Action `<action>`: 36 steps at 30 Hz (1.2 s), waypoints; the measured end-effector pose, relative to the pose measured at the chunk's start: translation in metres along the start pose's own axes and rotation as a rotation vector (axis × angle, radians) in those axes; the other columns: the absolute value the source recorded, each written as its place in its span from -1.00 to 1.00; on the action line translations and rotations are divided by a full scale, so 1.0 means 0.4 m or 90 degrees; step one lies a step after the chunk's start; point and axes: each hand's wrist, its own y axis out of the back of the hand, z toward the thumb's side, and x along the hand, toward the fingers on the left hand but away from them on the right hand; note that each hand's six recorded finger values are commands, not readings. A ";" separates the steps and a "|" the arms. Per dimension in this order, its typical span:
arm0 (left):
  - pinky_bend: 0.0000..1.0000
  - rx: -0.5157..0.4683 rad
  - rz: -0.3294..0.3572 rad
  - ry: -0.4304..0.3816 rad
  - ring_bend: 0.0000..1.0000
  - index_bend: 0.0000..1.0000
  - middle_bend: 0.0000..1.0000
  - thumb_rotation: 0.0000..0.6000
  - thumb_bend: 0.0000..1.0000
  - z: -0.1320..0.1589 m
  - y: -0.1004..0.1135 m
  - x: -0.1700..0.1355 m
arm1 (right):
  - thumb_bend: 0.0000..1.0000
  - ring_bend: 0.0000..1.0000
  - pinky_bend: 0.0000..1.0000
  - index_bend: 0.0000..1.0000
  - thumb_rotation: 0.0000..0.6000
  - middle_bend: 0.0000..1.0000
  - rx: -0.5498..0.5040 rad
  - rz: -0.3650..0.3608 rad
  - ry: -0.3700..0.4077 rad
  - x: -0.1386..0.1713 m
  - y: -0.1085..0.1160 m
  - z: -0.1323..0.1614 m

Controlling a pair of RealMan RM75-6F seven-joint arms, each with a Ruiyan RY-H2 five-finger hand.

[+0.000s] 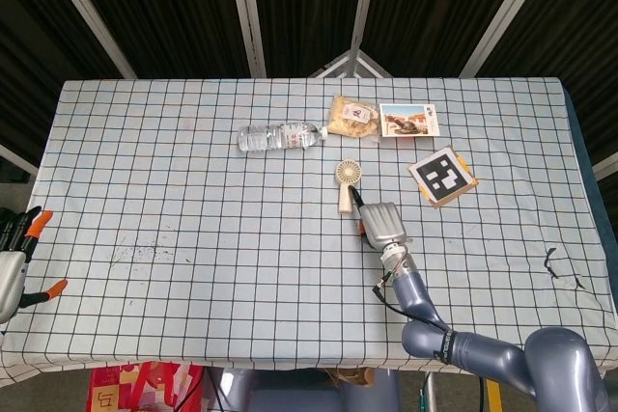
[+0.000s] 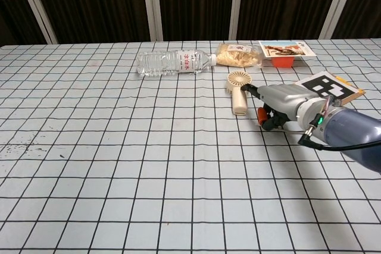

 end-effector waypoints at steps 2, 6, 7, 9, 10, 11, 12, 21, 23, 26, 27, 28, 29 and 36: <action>-1.00 0.000 0.001 0.000 -1.00 -1.00 -1.00 1.00 -0.82 0.000 0.000 0.000 | 0.69 0.76 0.85 -1.00 1.00 0.62 0.009 0.004 -0.002 0.001 -0.006 -0.004; -1.00 -0.001 0.001 0.000 -1.00 -1.00 -1.00 1.00 -0.82 0.000 0.000 0.000 | 0.70 0.76 0.85 -1.00 1.00 0.62 0.034 0.009 -0.005 0.002 -0.016 -0.011; -1.00 -0.001 0.001 0.000 -1.00 -1.00 -1.00 1.00 -0.82 0.000 0.000 0.000 | 0.70 0.76 0.85 -1.00 1.00 0.62 0.041 0.011 -0.006 0.002 -0.018 -0.013; -1.00 -0.001 0.001 0.000 -1.00 -1.00 -1.00 1.00 -0.82 0.000 0.001 0.000 | 0.70 0.76 0.85 -1.00 1.00 0.62 0.055 0.014 -0.008 0.004 -0.022 -0.015; -1.00 -0.001 0.001 0.000 -1.00 -1.00 -1.00 1.00 -0.82 0.000 0.001 0.000 | 0.70 0.76 0.85 -1.00 1.00 0.62 0.060 0.015 -0.009 0.004 -0.023 -0.016; -1.00 -0.001 0.001 0.001 -1.00 -1.00 -1.00 1.00 -0.82 0.000 0.001 0.000 | 0.70 0.76 0.85 -1.00 1.00 0.62 0.062 0.015 -0.010 0.006 -0.022 -0.015; -1.00 -0.001 0.001 0.001 -1.00 -1.00 -1.00 1.00 -0.82 0.000 0.001 0.000 | 0.70 0.76 0.85 -1.00 1.00 0.62 0.061 0.014 -0.010 0.007 -0.021 -0.014; -1.00 -0.004 0.004 0.003 -1.00 -1.00 -1.00 1.00 -0.82 0.000 0.002 0.000 | 0.70 0.76 0.85 -1.00 1.00 0.62 0.039 -0.064 0.009 0.013 0.061 0.016; -1.00 -0.004 0.008 0.002 -1.00 -1.00 -1.00 1.00 -0.82 0.001 0.003 0.000 | 0.70 0.76 0.85 -1.00 1.00 0.62 0.028 -0.096 0.020 0.021 0.094 0.026; -1.00 -0.001 0.011 0.000 -1.00 -1.00 -1.00 1.00 -0.82 0.002 0.004 0.000 | 0.70 0.75 0.84 -1.00 1.00 0.62 0.015 -0.145 0.039 0.039 0.144 0.032; -1.00 -0.001 0.012 0.000 -1.00 -1.00 -1.00 1.00 -0.82 0.002 0.004 -0.001 | 0.70 0.74 0.83 -1.00 1.00 0.62 0.011 -0.158 0.044 0.047 0.159 0.031; -1.00 0.000 0.013 0.000 -1.00 -1.00 -1.00 1.00 -0.82 0.003 0.004 -0.001 | 0.70 0.71 0.80 -1.00 1.00 0.62 0.008 -0.169 0.048 0.055 0.173 0.029; -1.00 0.001 0.015 -0.001 -1.00 -1.00 -1.00 1.00 -0.82 0.003 0.004 -0.001 | 0.70 0.68 0.77 -1.00 1.00 0.61 0.005 -0.185 0.052 0.067 0.192 0.024; -1.00 0.009 0.023 -0.005 -1.00 -1.00 -1.00 1.00 -0.82 0.007 0.005 -0.005 | 0.62 0.06 0.12 -1.00 1.00 0.07 0.008 -0.242 0.055 0.172 0.266 -0.056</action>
